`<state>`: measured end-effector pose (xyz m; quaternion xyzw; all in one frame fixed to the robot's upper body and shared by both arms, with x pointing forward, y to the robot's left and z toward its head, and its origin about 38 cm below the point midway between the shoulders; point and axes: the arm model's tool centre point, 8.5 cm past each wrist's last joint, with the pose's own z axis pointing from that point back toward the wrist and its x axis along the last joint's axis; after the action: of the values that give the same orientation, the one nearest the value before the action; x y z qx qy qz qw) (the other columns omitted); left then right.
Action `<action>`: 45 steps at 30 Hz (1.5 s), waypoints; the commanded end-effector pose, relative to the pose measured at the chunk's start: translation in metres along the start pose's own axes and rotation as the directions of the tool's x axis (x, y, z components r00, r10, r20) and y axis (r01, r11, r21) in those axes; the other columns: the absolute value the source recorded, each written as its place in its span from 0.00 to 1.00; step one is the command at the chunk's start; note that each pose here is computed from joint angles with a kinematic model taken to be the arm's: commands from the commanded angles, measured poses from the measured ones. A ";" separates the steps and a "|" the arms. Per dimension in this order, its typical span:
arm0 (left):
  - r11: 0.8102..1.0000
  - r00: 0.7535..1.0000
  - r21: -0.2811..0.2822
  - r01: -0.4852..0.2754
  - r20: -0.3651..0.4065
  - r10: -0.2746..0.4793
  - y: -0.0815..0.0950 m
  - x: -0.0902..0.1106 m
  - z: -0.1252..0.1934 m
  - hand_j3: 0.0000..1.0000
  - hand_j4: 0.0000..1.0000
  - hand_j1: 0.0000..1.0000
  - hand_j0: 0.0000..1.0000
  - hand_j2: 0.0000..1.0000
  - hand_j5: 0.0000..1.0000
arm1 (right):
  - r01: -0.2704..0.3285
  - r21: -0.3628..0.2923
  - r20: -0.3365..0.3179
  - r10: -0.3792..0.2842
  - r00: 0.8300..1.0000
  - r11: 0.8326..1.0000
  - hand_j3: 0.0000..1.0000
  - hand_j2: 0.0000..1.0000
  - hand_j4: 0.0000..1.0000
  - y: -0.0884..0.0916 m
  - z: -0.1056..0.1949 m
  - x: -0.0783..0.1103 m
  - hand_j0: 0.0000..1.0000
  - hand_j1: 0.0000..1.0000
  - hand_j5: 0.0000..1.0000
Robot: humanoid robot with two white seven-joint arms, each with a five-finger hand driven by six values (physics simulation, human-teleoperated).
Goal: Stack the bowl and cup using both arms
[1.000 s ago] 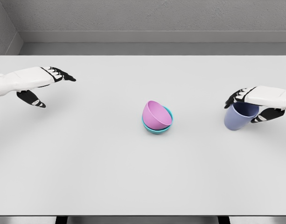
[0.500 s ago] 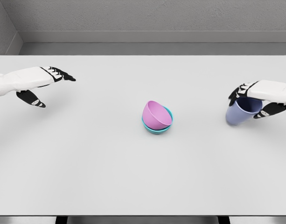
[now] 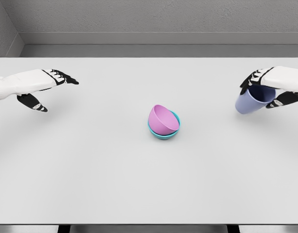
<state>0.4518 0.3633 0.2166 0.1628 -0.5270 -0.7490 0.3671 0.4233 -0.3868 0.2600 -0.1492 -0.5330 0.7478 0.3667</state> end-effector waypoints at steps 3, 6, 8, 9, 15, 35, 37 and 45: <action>1.000 1.000 0.004 -0.005 -0.001 0.005 0.001 0.000 0.001 1.00 1.00 1.00 1.00 1.00 1.00 | 0.002 -0.020 0.014 -0.002 1.000 1.000 0.63 0.63 0.63 -0.005 -0.004 0.003 0.63 0.63 0.63; 1.000 1.000 0.004 -0.005 -0.001 0.005 0.001 0.000 0.001 1.00 1.00 1.00 1.00 1.00 1.00 | -0.017 -0.033 0.040 0.019 0.999 0.999 0.63 0.63 0.63 -0.012 -0.010 0.011 0.63 0.63 0.63; 1.000 1.000 0.004 -0.005 -0.001 0.005 0.001 0.000 0.001 1.00 1.00 1.00 1.00 1.00 1.00 | -0.030 -0.041 0.064 0.032 0.997 0.999 0.63 0.63 0.63 -0.015 -0.015 0.019 0.63 0.63 0.63; 1.000 1.000 0.005 -0.004 0.000 0.004 0.001 0.000 0.000 1.00 1.00 1.00 1.00 1.00 1.00 | -0.031 -0.045 0.072 0.034 0.997 0.999 0.63 0.63 0.63 -0.016 -0.018 0.021 0.63 0.63 0.63; 1.000 1.000 0.004 -0.005 -0.001 0.005 0.001 0.000 0.001 1.00 1.00 1.00 1.00 1.00 1.00 | -0.053 -0.062 0.116 0.060 0.991 0.997 0.63 0.63 0.63 -0.022 -0.026 0.035 0.63 0.63 0.63; 1.000 1.000 0.004 -0.005 -0.002 0.005 0.001 -0.001 0.001 1.00 1.00 1.00 1.00 1.00 1.00 | -0.123 -0.126 0.273 0.153 0.950 0.984 0.63 0.63 0.63 -0.038 -0.057 0.092 0.63 0.63 0.63; 1.000 1.000 0.004 -0.005 -0.002 0.005 0.001 -0.001 0.001 1.00 1.00 1.00 1.00 1.00 1.00 | -0.119 -0.129 0.281 0.151 0.948 0.984 0.63 0.63 0.63 -0.037 -0.060 0.094 0.63 0.63 0.63; 1.000 1.000 0.004 -0.005 -0.002 0.005 0.001 -0.001 0.001 1.00 1.00 1.00 1.00 1.00 1.00 | -0.120 -0.132 0.333 0.159 0.930 0.984 0.63 0.63 0.63 -0.034 -0.072 0.111 0.63 0.63 0.63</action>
<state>0.4517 0.3641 0.2169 0.1635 -0.5264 -0.7492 0.3674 0.4063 -0.2585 0.2824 -0.0817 -0.6140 0.7569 0.2084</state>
